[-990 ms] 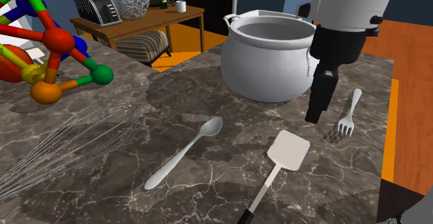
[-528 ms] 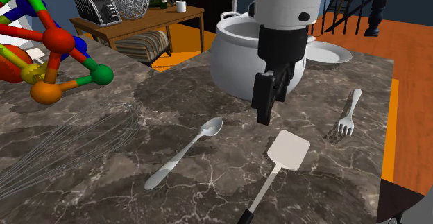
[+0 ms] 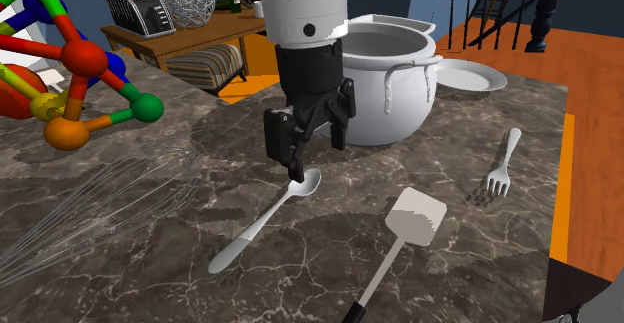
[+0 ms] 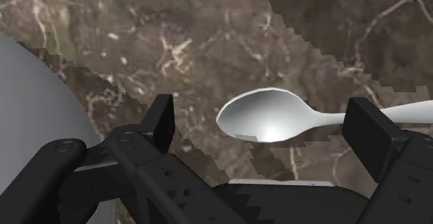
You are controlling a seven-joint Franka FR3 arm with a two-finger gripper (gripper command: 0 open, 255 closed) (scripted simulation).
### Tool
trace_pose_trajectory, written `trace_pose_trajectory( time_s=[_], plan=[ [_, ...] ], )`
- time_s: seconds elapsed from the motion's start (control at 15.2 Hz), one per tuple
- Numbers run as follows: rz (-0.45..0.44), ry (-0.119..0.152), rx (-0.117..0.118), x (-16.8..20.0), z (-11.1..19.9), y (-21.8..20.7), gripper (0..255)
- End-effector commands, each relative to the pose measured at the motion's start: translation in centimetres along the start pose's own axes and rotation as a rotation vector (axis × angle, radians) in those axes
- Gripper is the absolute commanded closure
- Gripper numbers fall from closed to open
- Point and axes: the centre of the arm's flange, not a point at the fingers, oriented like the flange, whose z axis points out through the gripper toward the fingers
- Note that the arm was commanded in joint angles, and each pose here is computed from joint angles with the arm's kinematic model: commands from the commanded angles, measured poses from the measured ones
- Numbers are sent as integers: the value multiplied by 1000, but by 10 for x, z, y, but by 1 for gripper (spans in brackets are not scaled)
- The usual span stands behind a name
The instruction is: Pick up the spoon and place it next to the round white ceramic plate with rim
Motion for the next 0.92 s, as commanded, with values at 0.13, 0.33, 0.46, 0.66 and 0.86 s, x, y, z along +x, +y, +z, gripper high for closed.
trace_pose_trajectory(
  time_s=[0.13, 0.33, 0.46, 0.66, 0.86],
  plan=[
    [10, -4, -1, 6, 16, -7, 0],
    [10, -4, -1, 6, 32, -7, 0],
    [10, -4, -1, 6, 40, -7, 0],
    [10, -4, -1, 6, 40, -7, 0],
    [10, -4, -1, 6, 40, -7, 0]
  ],
)
